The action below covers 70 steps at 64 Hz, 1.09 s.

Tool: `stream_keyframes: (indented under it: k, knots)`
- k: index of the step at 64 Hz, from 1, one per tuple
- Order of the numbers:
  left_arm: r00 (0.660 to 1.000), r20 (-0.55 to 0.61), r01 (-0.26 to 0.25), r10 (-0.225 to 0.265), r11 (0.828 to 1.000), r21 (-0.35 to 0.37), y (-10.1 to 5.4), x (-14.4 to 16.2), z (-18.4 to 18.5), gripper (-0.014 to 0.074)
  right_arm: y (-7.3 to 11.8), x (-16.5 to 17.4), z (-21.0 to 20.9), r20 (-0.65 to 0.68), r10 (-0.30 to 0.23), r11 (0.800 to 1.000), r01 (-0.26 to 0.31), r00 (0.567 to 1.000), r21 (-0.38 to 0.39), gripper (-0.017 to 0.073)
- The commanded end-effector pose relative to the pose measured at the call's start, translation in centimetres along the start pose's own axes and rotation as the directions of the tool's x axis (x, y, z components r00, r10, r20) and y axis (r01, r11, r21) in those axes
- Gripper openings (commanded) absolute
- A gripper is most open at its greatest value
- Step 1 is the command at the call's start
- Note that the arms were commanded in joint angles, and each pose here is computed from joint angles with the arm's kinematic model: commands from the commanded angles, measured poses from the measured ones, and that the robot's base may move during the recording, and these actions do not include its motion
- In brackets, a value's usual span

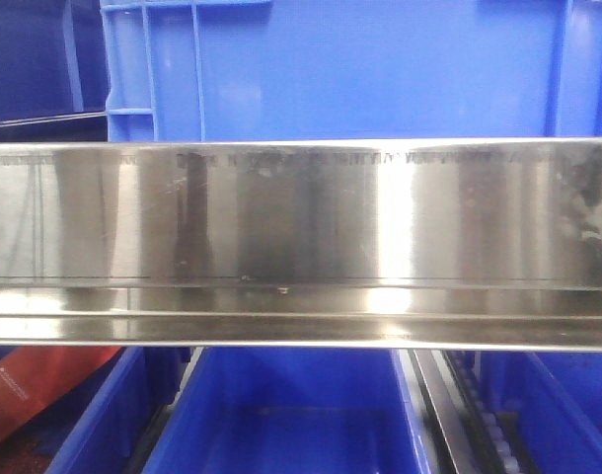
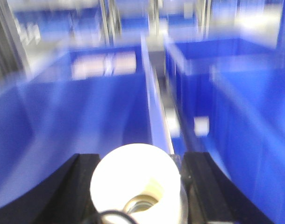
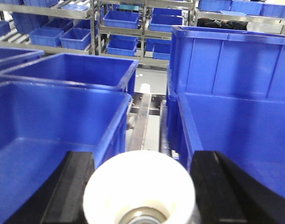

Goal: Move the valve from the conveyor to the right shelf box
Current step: 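Extend both grippers with valves over a blue bin on the shelf, then open both grippers to drop the valves into the blue bin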

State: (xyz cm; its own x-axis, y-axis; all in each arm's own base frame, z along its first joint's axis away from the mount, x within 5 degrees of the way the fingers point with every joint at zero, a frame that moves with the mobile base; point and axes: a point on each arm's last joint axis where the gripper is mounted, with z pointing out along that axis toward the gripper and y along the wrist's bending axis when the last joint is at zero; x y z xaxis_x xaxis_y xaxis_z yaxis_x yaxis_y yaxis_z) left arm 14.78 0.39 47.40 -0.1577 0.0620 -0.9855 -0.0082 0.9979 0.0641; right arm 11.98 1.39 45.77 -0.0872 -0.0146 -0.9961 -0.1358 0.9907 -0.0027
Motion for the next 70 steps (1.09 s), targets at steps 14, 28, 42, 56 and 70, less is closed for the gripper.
stream_keyframes:
  k: [14, 28, 42, 56, 70]
  knots:
    - [0.998, 0.07, -0.022, 0.007, 0.974, 0.226, -3.7, -5.2, 3.6, -0.0111, 1.3, -6.3, 2.6, 0.11, 0.026, 0.993, -0.014, 0.994, -0.114, -0.0154]
    - [0.997, 0.052, -0.069, 0.051, 0.885, 0.46, -10.9, -6.6, 7.8, -0.0111, 5.0, -8.0, 7.8, 0.029, 0.01, 0.958, -0.001, 1.0, -0.287, -0.0154]
    - [0.993, -0.025, -0.085, 0.119, 0.83, 0.551, -17.1, -4.6, 13.1, -0.0111, 8.2, -5.4, 13.2, -0.112, -0.035, 0.933, -0.008, 0.993, -0.361, -0.0154]
    - [0.974, -0.136, -0.077, 0.182, 0.826, 0.558, -20.0, -0.7, 18.3, -0.0111, 9.6, -0.9, 18.6, -0.308, -0.093, 0.931, -0.027, 0.947, -0.365, -0.0095]
    - [0.958, -0.192, -0.072, 0.214, 0.826, 0.56, -20.9, 1.3, 20.2, 0.0034, 10.3, 1.7, 21.1, -0.403, -0.122, 0.93, -0.037, 0.907, -0.365, 0.0144]
